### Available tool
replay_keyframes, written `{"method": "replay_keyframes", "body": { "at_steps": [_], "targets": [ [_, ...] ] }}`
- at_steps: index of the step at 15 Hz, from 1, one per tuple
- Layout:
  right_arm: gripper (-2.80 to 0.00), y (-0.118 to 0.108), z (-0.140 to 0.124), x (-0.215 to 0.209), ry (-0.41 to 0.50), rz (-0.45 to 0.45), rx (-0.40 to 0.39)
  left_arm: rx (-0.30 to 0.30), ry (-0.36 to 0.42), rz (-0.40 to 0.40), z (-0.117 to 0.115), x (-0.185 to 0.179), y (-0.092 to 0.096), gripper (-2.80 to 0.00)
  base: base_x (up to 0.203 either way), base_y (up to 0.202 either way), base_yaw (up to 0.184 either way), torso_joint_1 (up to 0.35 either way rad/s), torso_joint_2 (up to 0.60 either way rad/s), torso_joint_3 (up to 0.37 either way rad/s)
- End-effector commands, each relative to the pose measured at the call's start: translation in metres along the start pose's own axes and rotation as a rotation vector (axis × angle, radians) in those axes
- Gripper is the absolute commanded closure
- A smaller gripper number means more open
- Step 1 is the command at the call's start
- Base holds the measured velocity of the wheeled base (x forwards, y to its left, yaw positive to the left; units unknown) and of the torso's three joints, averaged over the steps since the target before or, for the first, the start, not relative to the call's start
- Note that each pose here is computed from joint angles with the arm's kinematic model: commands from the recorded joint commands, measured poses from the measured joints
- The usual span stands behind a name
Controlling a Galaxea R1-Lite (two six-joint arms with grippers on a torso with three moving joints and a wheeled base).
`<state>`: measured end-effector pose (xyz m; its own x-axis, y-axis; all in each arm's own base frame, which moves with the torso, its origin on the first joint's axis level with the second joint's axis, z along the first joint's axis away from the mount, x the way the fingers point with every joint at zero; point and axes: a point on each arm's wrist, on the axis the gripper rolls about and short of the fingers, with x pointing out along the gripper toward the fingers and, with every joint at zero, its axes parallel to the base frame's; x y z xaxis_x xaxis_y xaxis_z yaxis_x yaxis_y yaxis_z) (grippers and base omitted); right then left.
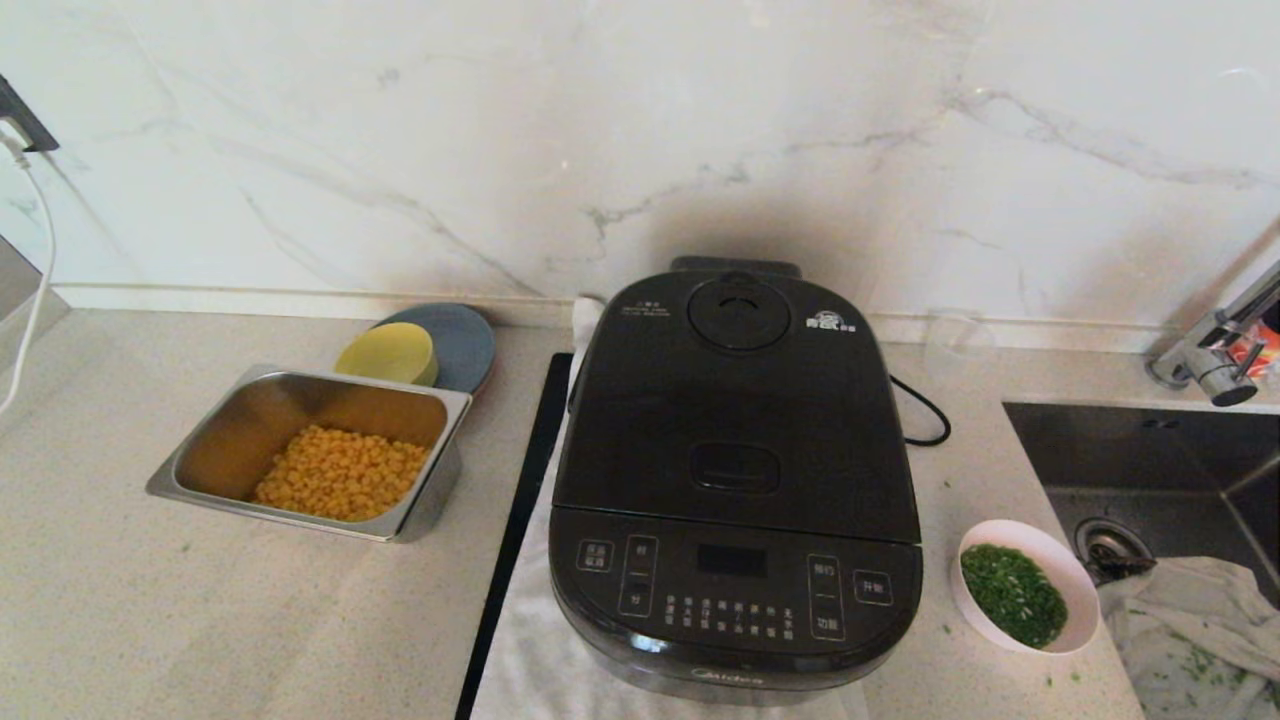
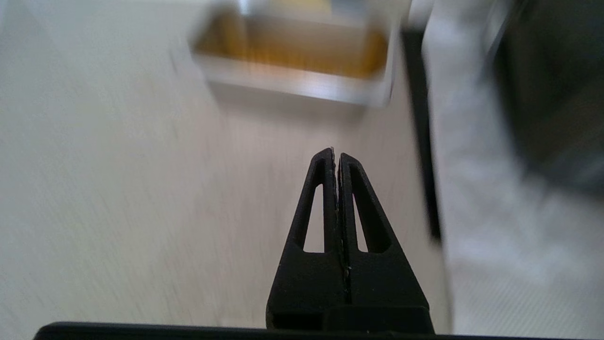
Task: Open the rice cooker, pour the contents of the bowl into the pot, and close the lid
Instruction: Open the rice cooker
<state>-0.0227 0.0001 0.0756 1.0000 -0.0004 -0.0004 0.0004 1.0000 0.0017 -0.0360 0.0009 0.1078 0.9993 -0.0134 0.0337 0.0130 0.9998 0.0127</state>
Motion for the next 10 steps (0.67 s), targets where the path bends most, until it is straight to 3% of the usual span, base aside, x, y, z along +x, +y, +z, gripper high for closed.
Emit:
{"method": "replay_keyframes", "body": {
  "at_steps": [1, 4, 8, 10],
  "targets": [
    [0.0, 0.0, 0.0, 0.0, 0.0, 0.0, 0.0, -0.001, -0.038, 0.0, 0.048, 0.0, 0.001, 0.0, 0.0, 0.0, 0.0, 0.0, 0.0, 0.0],
    [0.0, 0.0, 0.0, 0.0, 0.0, 0.0, 0.0, -0.041, 0.02, -0.04, 0.111, 0.032, 0.001, 0.0, 0.0, 0.0, 0.0, 0.0, 0.0, 0.0],
    [0.0, 0.0, 0.0, 0.0, -0.001, 0.0, 0.0, -0.234, 0.1, -0.214, 0.196, 0.113, -0.004, 0.0, 0.0, 0.0, 0.0, 0.0, 0.0, 0.0],
    [0.0, 0.0, 0.0, 0.0, 0.0, 0.0, 0.0, -0.343, 0.163, -0.37, 0.225, 0.153, -0.011, 0.0, 0.0, 0.0, 0.0, 0.0, 0.0, 0.0]
  ]
}}
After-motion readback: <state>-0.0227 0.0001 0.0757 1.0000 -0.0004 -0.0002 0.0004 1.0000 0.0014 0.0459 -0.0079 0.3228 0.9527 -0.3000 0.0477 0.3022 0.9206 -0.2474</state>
